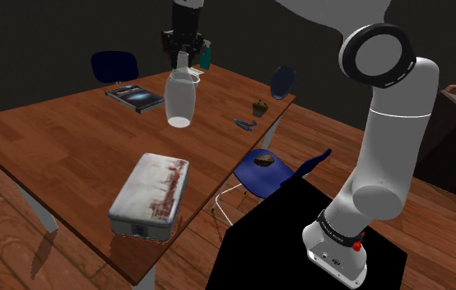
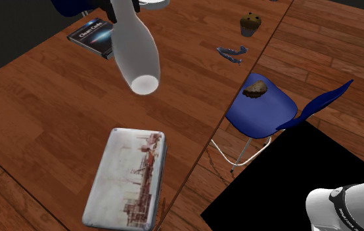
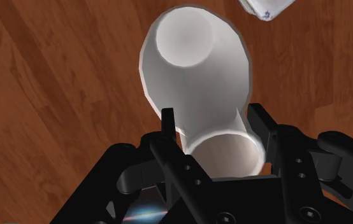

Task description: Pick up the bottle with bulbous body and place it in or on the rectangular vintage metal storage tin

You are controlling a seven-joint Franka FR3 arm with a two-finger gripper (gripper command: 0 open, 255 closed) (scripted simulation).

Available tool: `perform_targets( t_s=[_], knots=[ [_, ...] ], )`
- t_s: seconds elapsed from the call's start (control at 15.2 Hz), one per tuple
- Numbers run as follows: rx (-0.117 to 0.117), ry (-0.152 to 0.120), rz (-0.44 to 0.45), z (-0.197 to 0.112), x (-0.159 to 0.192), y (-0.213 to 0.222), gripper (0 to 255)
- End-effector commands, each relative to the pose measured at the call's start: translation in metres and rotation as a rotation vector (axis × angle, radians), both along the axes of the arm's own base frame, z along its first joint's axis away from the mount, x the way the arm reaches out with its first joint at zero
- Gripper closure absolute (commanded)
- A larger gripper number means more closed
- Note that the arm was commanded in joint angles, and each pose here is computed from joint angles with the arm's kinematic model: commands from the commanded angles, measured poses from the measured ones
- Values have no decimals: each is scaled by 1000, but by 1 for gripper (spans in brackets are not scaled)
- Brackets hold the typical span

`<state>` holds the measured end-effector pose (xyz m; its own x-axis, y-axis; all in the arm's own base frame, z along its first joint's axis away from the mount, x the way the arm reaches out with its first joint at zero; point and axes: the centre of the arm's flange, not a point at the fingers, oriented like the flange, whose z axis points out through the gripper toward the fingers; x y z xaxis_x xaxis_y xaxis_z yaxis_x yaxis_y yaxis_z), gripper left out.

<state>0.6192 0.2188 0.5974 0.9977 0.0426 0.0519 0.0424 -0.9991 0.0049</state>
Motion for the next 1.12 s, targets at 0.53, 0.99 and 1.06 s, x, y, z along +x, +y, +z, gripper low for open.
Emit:
perform_targets(
  t_s=[0.53,0.99,1.06],
  knots=[
    [0,0,0,48,-83,89,255],
    [0,0,0,80,-141,154,255],
    [0,0,0,85,-149,163,255]
  ],
)
